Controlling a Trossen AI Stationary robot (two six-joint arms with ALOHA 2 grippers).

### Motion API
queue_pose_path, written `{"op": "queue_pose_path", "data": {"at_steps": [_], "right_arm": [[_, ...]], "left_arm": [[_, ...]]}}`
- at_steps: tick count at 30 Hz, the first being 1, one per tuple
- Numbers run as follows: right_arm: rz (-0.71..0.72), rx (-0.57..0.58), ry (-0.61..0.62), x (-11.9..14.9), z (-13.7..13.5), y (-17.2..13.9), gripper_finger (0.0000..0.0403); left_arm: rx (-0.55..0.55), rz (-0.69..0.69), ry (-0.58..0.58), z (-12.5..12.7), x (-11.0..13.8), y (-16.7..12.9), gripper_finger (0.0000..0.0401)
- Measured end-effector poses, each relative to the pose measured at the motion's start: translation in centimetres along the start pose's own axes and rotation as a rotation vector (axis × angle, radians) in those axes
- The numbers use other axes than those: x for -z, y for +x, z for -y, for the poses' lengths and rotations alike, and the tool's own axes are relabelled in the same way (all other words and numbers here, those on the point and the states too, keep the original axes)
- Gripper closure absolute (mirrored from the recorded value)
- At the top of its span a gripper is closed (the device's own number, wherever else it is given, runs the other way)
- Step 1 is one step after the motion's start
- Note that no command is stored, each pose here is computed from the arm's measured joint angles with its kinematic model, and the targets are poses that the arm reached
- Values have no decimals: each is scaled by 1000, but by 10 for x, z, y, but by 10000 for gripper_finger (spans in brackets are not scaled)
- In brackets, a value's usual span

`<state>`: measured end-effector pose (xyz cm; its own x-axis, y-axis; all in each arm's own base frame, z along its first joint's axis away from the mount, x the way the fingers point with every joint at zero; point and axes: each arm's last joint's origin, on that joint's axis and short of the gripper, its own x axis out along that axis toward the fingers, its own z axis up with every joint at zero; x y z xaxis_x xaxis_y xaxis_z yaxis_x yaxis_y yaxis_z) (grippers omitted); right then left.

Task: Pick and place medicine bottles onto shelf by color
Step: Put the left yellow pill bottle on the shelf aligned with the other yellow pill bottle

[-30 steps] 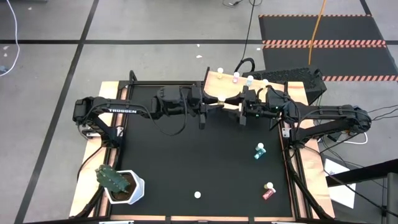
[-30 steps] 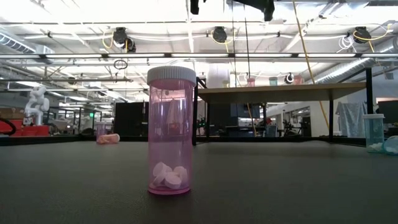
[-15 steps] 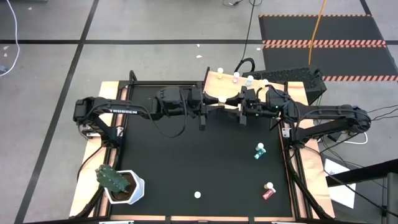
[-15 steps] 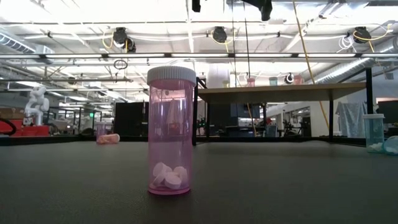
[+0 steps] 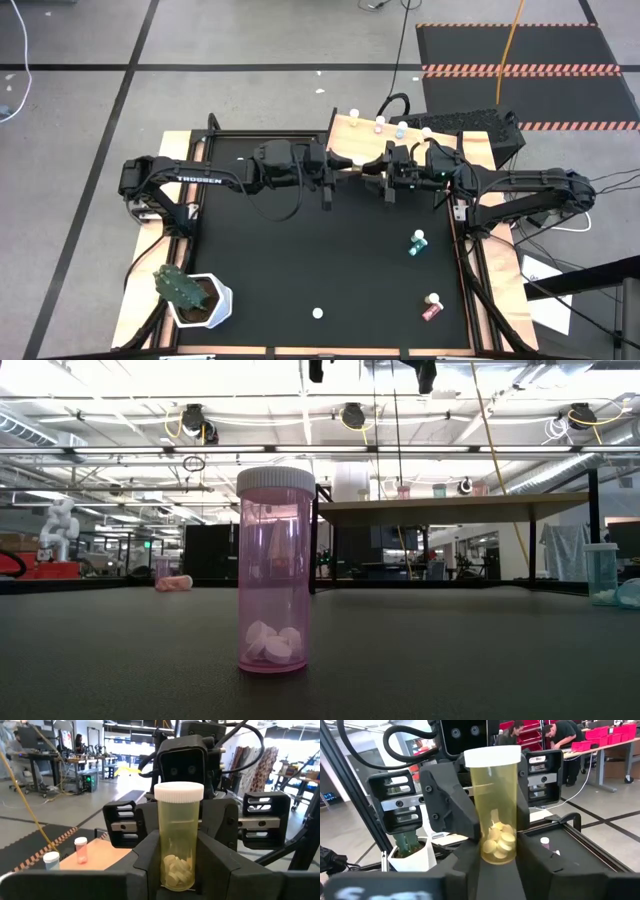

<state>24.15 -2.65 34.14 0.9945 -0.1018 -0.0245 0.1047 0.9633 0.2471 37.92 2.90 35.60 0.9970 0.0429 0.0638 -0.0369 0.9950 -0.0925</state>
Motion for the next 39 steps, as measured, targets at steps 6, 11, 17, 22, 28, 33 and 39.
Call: {"op": "queue_pose_path", "data": {"at_steps": [6, 11, 17, 22, 28, 33, 39], "right_arm": [[-6, 45, -10, 1, 2, 0, 320], [-27, 108, -52, 3, 4, 0, 296], [-43, 113, -105, 5, 5, 0, 312], [-46, 101, -135, 5, 4, 0, 306], [-48, 96, -164, 5, 4, 0, 304], [-49, 94, -174, 5, 4, 0, 305], [-48, 92, -185, 5, 4, 0, 304]], "left_arm": [[-17, -2, -23, -1, 1, 0, 247], [-34, 2, -61, -8, -3, -3, 177], [-38, 55, -64, -10, -20, -13, 127], [-42, 88, -59, -10, -26, -16, 123], [-64, 92, -85, -12, -25, -16, 152], [-65, 83, -86, -13, -22, -13, 168], [-57, 70, -86, -13, -17, -10, 163]]}}
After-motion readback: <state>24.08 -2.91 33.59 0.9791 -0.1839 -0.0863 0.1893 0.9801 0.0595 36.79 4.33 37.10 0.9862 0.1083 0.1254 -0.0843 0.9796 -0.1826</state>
